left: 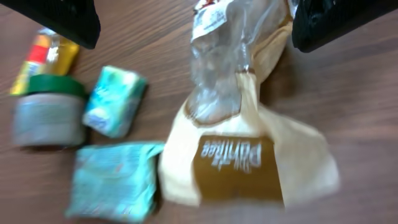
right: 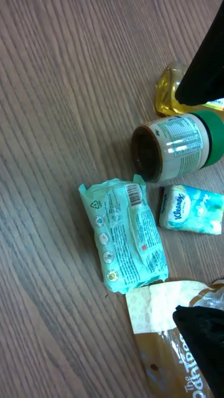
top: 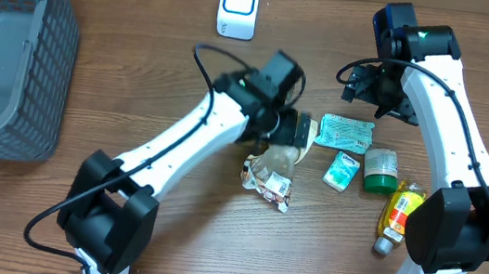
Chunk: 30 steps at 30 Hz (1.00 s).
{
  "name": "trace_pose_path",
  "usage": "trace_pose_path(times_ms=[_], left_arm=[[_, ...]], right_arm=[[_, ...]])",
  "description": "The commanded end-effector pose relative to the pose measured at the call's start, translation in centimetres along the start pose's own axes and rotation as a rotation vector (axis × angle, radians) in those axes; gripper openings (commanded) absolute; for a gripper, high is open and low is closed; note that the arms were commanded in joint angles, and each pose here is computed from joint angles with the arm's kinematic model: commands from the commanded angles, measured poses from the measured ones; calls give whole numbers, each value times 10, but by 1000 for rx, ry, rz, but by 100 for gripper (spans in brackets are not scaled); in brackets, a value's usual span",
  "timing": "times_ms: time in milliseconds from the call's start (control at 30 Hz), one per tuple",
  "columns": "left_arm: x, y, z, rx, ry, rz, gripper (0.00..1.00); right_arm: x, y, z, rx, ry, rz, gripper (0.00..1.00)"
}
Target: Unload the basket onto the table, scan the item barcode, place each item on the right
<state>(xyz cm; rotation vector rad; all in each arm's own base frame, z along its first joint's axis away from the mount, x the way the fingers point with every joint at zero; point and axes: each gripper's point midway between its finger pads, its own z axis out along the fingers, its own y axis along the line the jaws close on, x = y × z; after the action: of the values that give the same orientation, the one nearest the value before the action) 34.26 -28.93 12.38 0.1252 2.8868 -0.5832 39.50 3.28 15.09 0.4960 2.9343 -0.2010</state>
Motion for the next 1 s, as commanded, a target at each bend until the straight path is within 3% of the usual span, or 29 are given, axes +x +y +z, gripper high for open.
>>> trace_pose_path(times_ms=[0, 233, 633, 967], left_arm=[[-32, -21, -60, 72, -119, 60, 100], [-53, 7, -102, 51, -175, 3, 100], [-61, 137, -131, -190, -158, -244, 100], [-66, 151, -136, -198, -173, -253, 100]], right_arm=[[-5, 0, -9, -6, -33, 7, 100], [-5, 1, -9, -6, -33, 6, 100], [-5, 1, -9, -6, -33, 6, 100], [-5, 1, -9, -6, -33, 6, 100]])
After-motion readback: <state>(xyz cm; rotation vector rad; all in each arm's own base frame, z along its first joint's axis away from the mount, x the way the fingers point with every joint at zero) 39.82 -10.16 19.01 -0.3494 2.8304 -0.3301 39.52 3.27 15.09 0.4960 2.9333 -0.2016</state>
